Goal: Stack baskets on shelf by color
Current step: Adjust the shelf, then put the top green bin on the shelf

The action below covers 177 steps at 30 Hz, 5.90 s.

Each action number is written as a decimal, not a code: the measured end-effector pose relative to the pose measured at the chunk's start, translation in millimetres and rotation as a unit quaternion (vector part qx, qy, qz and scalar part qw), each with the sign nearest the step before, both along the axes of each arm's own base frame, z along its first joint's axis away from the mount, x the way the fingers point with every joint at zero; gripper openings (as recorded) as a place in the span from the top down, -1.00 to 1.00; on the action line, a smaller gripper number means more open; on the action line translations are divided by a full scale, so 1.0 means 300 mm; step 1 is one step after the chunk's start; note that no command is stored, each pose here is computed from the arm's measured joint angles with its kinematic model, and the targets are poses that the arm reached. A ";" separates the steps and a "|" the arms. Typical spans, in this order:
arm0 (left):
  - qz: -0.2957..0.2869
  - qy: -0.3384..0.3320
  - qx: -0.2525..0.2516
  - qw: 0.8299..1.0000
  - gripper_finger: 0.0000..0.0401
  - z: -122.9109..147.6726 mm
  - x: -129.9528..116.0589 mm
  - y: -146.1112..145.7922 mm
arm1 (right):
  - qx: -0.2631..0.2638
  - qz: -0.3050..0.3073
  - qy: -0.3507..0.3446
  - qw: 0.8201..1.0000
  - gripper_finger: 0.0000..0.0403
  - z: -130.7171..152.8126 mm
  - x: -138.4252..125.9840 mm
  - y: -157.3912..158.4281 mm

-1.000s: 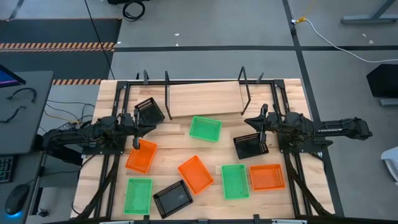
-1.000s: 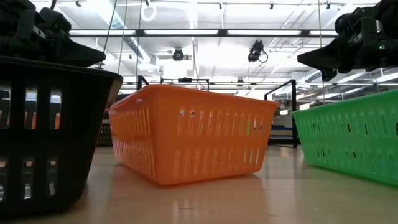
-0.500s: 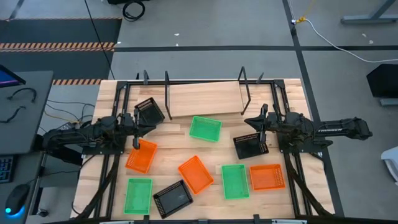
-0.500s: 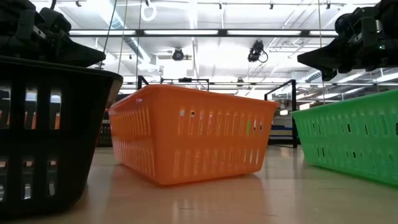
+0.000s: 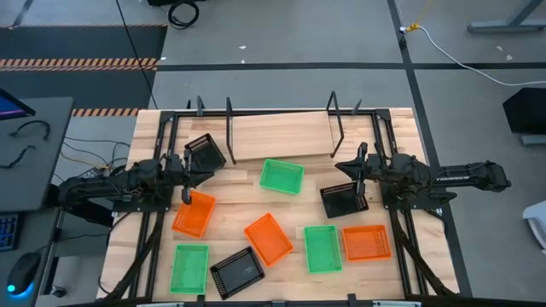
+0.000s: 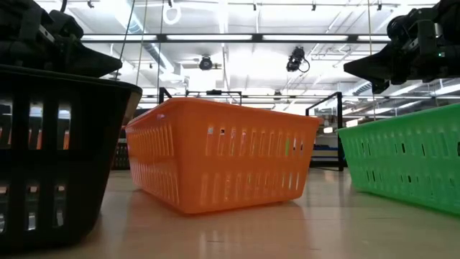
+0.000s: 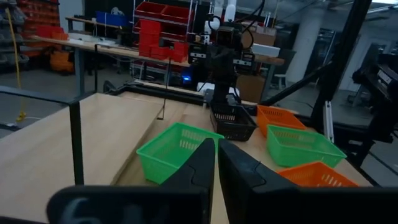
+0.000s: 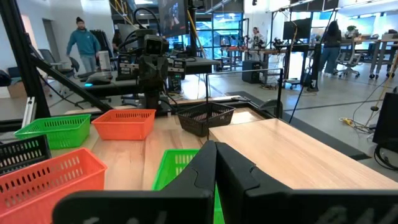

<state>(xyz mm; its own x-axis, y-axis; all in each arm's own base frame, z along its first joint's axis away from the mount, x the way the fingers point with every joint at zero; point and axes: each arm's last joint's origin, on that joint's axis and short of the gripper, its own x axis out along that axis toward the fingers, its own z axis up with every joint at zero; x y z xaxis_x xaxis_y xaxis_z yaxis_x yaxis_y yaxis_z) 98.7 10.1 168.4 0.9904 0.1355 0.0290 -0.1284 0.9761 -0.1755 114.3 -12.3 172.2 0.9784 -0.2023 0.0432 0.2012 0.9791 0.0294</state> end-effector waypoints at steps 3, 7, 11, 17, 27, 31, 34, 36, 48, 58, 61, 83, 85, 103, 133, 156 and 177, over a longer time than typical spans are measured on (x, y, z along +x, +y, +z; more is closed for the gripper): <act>0.000 0.000 0.001 1.000 0.86 0.000 0.000 0.000 | 0.002 0.000 -0.001 1.000 0.94 0.000 0.000 0.000; 0.000 -0.001 0.001 1.000 0.83 0.000 0.000 0.000 | 0.032 0.001 -0.007 0.999 0.94 0.000 0.000 0.000; 0.004 -0.016 0.006 1.000 0.81 0.011 0.000 0.001 | 0.033 0.001 -0.019 0.999 0.94 0.008 0.000 0.000; -0.035 -0.041 0.004 0.999 0.70 0.028 0.004 -0.010 | -0.005 -0.022 -0.025 0.999 0.94 0.017 -0.002 -0.004; 0.046 0.051 -0.003 0.998 0.12 -0.012 0.057 0.000 | 0.016 -0.011 -0.034 0.999 0.90 0.020 -0.002 -0.001; 0.052 0.047 0.015 0.997 -0.14 0.051 0.092 0.003 | 0.029 -0.013 -0.037 0.999 0.85 0.019 -0.002 -0.002; 0.051 0.055 0.018 0.997 -0.24 0.059 0.127 0.004 | 0.024 -0.011 -0.036 0.999 0.82 0.020 -0.002 -0.001; 0.051 0.050 0.018 0.997 -0.26 0.062 0.150 0.005 | 0.013 -0.012 -0.034 0.999 0.82 0.020 -0.002 -0.001; 0.110 0.159 0.058 0.979 -0.04 0.007 0.317 0.076 | -0.033 -0.020 -0.026 0.999 0.81 0.021 -0.002 -0.003; 0.159 0.218 0.023 0.962 0.16 -0.027 0.351 0.212 | -0.040 -0.020 -0.025 0.999 0.81 0.022 -0.002 -0.003; 0.164 0.210 0.012 0.964 0.25 -0.026 0.346 0.238 | -0.040 -0.020 -0.025 0.999 0.81 0.022 -0.002 -0.003; 0.095 0.092 0.007 0.991 0.49 0.043 0.376 0.211 | -0.056 -0.032 -0.021 0.998 0.81 0.022 -0.003 -0.005; 0.086 0.082 0.010 0.993 0.49 0.049 0.382 0.195 | -0.053 -0.032 -0.024 0.998 0.81 0.023 -0.003 -0.005; 0.061 0.110 0.055 0.991 0.03 0.141 0.456 0.185 | -0.009 0.026 0.327 0.945 0.30 0.380 0.153 -0.002; 0.056 0.126 0.115 0.984 -0.15 0.242 0.438 0.179 | -0.267 0.183 0.606 0.727 0.26 0.113 0.673 0.068; 0.053 0.153 0.090 0.983 -0.14 0.226 0.428 0.176 | -0.311 0.216 0.616 0.691 0.81 0.002 0.734 0.012; 0.053 0.157 0.092 0.982 -0.06 0.224 0.427 0.176 | -0.307 0.127 0.544 0.771 0.94 0.266 0.768 0.120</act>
<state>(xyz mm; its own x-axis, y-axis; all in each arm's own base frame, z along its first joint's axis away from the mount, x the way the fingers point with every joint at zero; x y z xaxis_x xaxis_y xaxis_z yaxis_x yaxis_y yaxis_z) 226.8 63.0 235.7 0.9355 0.2582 -0.2412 -0.2497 0.9661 0.0660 344.7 23.8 252.0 0.5077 -0.2655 -0.8196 -0.4208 0.7538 -0.5048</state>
